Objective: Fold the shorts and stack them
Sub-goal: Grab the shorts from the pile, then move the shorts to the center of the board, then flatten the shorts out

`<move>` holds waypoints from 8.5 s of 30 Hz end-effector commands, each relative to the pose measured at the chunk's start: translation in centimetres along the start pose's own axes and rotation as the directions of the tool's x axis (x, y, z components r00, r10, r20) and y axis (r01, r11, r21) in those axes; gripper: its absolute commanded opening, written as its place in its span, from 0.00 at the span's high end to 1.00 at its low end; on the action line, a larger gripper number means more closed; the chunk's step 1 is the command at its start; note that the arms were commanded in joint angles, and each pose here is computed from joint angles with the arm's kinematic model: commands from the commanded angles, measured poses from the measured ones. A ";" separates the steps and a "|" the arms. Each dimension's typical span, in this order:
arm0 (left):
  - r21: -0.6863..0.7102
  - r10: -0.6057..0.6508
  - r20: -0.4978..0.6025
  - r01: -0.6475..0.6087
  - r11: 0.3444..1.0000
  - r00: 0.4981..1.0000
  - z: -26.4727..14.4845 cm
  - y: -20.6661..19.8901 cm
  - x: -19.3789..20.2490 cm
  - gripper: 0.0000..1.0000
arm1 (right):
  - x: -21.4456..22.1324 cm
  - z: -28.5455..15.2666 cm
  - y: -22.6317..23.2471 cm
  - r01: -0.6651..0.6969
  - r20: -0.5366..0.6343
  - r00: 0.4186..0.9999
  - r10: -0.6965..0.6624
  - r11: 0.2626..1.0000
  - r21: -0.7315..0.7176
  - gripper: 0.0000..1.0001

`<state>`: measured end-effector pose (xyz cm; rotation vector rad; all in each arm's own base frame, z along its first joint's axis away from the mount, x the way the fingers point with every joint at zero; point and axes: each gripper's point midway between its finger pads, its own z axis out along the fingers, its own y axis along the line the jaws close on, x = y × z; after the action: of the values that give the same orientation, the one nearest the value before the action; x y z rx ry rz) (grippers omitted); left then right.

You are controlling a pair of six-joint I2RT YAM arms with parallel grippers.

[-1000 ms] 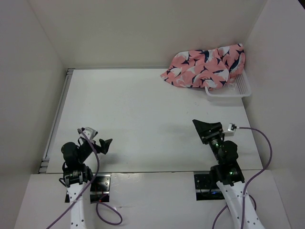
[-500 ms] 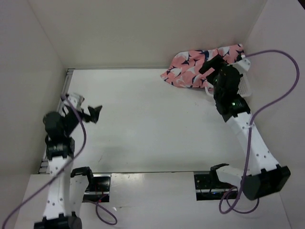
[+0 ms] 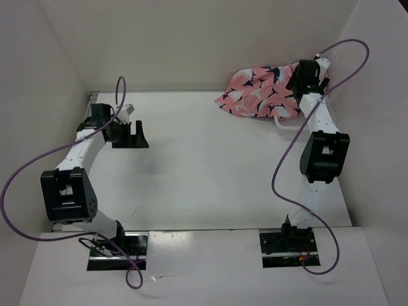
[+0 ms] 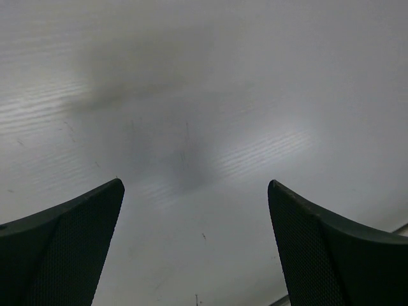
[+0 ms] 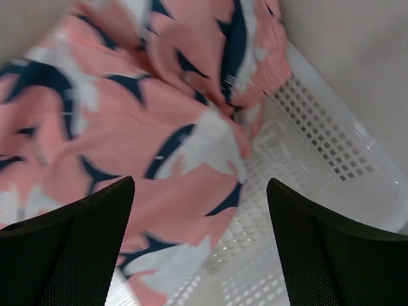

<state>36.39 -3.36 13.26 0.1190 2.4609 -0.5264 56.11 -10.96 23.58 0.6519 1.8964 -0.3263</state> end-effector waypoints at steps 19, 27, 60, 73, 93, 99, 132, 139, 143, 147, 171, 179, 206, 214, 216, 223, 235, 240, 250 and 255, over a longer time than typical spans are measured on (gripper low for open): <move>0.145 -0.003 -0.075 0.014 0.989 0.997 0.2 -3.5 0.8 0.00 | 10.5 8.2 -1.0 -0.170 -0.358 0.926 0.118 0.978 -0.118 0.49; 0.153 0.010 -0.049 -0.002 0.988 0.999 -0.6 -4.0 0.3 0.00 | 4.4 5.2 0.7 -0.209 -0.266 0.953 0.145 0.950 -0.232 1.00; -0.147 0.128 0.309 -0.085 0.985 0.942 -8.4 -0.1 -5.4 0.00 | -8.0 -53.5 26.3 0.308 0.385 0.892 0.237 0.305 -0.901 1.00; -0.182 0.089 0.242 -0.044 0.982 0.966 -7.5 1.0 -2.9 0.00 | 14.0 -33.8 18.0 0.026 -0.099 0.978 -0.181 0.586 -0.810 0.16; -0.097 0.098 -0.174 -0.116 0.988 0.980 -1.6 -2.8 11.9 0.00 | 25.9 -38.0 18.2 -0.022 -0.179 0.865 -0.470 0.320 -0.947 0.35; -0.088 0.097 -0.176 -0.114 0.990 0.980 -1.5 -2.9 12.7 0.00 | 29.2 -42.4 20.1 -0.006 -0.085 0.816 -0.572 0.139 -0.990 0.21; -0.133 0.217 -0.197 -0.245 0.960 0.956 1.1 -3.7 11.2 0.00 | 19.4 -37.9 12.1 0.054 -0.073 0.927 -0.367 0.324 -0.944 1.00; 0.059 0.268 -0.268 -0.262 0.963 0.925 2.1 -8.1 12.8 0.00 | 19.7 -36.6 10.9 0.049 -0.092 0.932 -0.350 0.373 -0.926 1.00; 0.217 0.296 -0.385 -0.226 0.950 0.874 1.0 -11.3 17.1 0.00 | 20.2 -35.6 10.1 0.074 -0.086 0.929 -0.361 0.406 -0.911 1.00; 0.235 0.343 -0.444 -0.262 0.936 0.828 0.9 -11.7 19.9 0.00 | 20.2 -35.0 9.8 0.084 -0.084 0.928 -0.364 0.422 -0.903 1.00; -0.269 0.280 0.200 -0.222 0.937 0.939 -3.5 -4.7 -10.2 1.00 | 6.4 -28.2 11.6 0.166 0.067 0.980 -0.186 0.584 -0.795 1.00; -0.389 0.309 0.416 -0.140 0.910 0.855 -14.2 -4.7 -18.5 1.00 | -5.5 -31.1 12.3 0.224 0.254 0.967 -0.031 0.588 -0.778 1.00; -0.048 0.053 -0.187 -0.063 0.997 0.981 1.1 -2.4 4.3 0.36 | 23.5 -35.3 6.8 -0.003 -0.166 0.904 -0.395 0.384 -0.924 0.23; -0.079 0.002 -0.187 -0.017 0.997 0.982 6.0 1.7 3.1 0.33 | 22.8 -33.1 8.4 -0.153 -0.361 0.879 -0.311 0.534 -0.831 0.22; -0.088 0.003 -0.187 -0.020 0.996 0.982 6.2 2.0 3.1 0.33 | 24.6 -31.1 7.7 -0.147 -0.426 0.850 -0.311 0.637 -0.757 0.24; -0.099 -0.040 -0.281 0.013 0.995 0.959 8.1 3.1 6.3 0.31 | 23.2 -28.3 6.7 -0.197 -0.434 0.888 -0.155 0.724 -0.661 0.24; -0.023 -0.078 -0.356 0.075 0.997 0.931 9.3 2.1 9.0 0.64 | 27.3 -26.5 5.9 -0.199 -0.495 0.846 -0.199 0.743 -0.639 0.23; 0.066 -0.087 -0.368 0.119 0.991 0.926 7.7 -0.3 8.6 0.95 | 29.1 -26.7 6.8 -0.237 -0.554 0.799 -0.234 0.725 -0.647 0.50; 0.047 -0.039 -0.035 0.041 0.998 0.999 -1.8 -0.7 -3.7 1.00 | 17.5 -27.1 11.4 -0.131 -0.294 0.935 -0.198 0.578 -0.805 1.00; -0.034 0.133 0.320 -0.129 0.991 0.938 -10.8 -2.3 -16.6 1.00 | -0.6 -26.3 15.1 -0.072 -0.069 0.997 0.024 0.509 -0.858 1.00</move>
<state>42.97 -1.01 22.24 0.1053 2.3522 -0.5021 40.96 16.56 24.27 0.0612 2.0826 0.7149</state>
